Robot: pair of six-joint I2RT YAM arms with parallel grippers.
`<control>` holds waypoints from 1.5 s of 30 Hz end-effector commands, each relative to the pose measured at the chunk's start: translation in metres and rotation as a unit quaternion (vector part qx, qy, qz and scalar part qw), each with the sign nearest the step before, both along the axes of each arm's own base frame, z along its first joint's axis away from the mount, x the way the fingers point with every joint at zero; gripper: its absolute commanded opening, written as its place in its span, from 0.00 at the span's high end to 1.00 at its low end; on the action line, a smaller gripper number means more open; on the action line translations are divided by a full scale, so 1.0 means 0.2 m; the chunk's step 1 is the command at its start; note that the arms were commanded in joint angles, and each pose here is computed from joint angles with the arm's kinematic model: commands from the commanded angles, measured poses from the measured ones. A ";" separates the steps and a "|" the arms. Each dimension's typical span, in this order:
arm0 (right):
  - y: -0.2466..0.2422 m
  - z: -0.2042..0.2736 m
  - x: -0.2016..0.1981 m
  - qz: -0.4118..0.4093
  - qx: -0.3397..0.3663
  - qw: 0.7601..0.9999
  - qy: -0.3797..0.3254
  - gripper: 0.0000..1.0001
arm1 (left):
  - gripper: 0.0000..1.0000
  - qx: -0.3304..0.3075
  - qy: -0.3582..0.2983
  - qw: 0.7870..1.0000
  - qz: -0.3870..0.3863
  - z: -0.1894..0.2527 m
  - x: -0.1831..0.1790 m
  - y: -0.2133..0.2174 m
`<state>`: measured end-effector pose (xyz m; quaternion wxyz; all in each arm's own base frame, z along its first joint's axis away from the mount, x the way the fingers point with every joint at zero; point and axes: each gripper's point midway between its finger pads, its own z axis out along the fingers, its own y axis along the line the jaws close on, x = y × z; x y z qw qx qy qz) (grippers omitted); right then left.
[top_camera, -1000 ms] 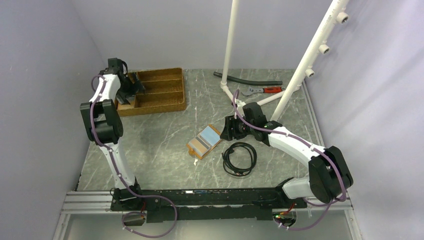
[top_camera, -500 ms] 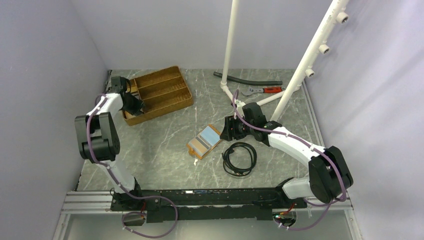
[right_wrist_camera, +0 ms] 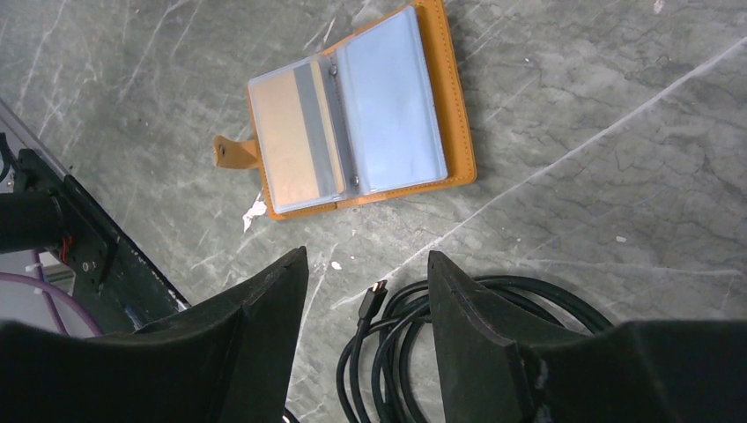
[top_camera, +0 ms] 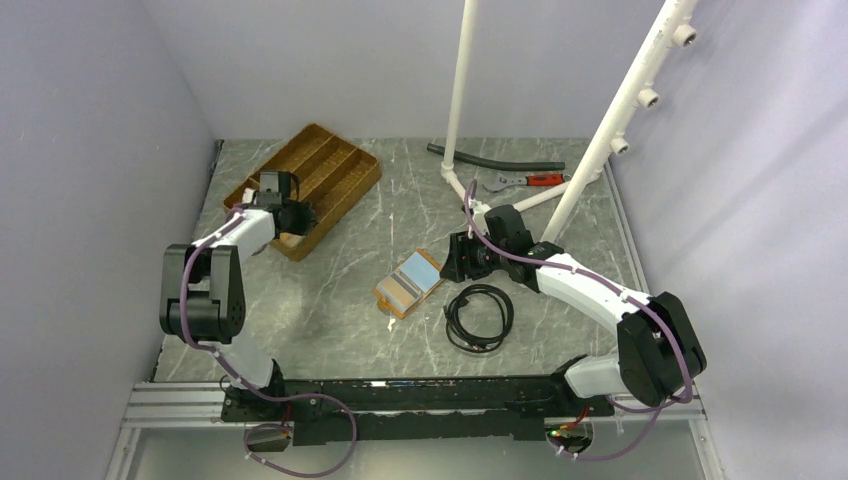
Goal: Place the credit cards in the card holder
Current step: Move the storage box to the corner of the board, then pick up the credit card from the storage box.
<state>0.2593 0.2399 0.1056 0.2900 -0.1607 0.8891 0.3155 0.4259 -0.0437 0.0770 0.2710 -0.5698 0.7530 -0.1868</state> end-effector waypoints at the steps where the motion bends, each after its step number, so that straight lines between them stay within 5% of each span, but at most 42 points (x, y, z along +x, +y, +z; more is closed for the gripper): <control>1: 0.02 0.07 0.03 0.010 0.008 1.000 -0.025 0.45 | 1.00 -0.035 -0.041 0.997 0.047 0.07 0.12 -0.07; 5: 0.02 0.05 0.02 0.009 0.005 1.000 -0.023 0.45 | 0.84 -0.042 -0.022 0.998 -0.029 0.08 0.19 -0.21; 10: 0.02 0.05 0.02 0.010 0.007 1.000 -0.023 0.46 | 0.32 -0.060 -0.035 0.991 -0.112 0.13 0.16 -0.34; 14: 0.02 0.05 0.02 0.012 0.006 1.000 -0.024 0.46 | 0.20 -0.010 -0.071 0.978 -0.195 0.28 0.10 -0.33; 18: 0.01 0.04 0.01 0.015 0.002 1.000 -0.023 0.46 | 0.02 0.079 -0.109 0.937 -0.323 0.45 0.04 -0.30; 24: 0.03 0.02 -0.02 0.027 0.015 1.000 -0.008 0.46 | 0.00 0.229 -0.004 0.882 -0.411 0.41 -0.09 0.04; 29: 0.04 0.03 -0.03 0.037 0.017 0.999 -0.005 0.46 | 0.04 0.224 0.027 0.874 -0.431 0.34 -0.08 0.25; 32: 0.04 0.02 -0.03 0.041 0.013 0.999 -0.003 0.46 | 0.11 0.172 -0.001 0.863 -0.475 0.31 -0.05 0.16; 36: 0.04 0.01 -0.04 0.042 0.012 0.999 0.000 0.46 | 0.07 0.110 -0.087 0.846 -0.514 0.34 -0.06 -0.04; 45: 0.04 0.01 -0.04 0.040 0.013 0.999 -0.002 0.46 | 0.07 0.135 -0.002 0.820 -0.556 0.08 -0.08 -0.20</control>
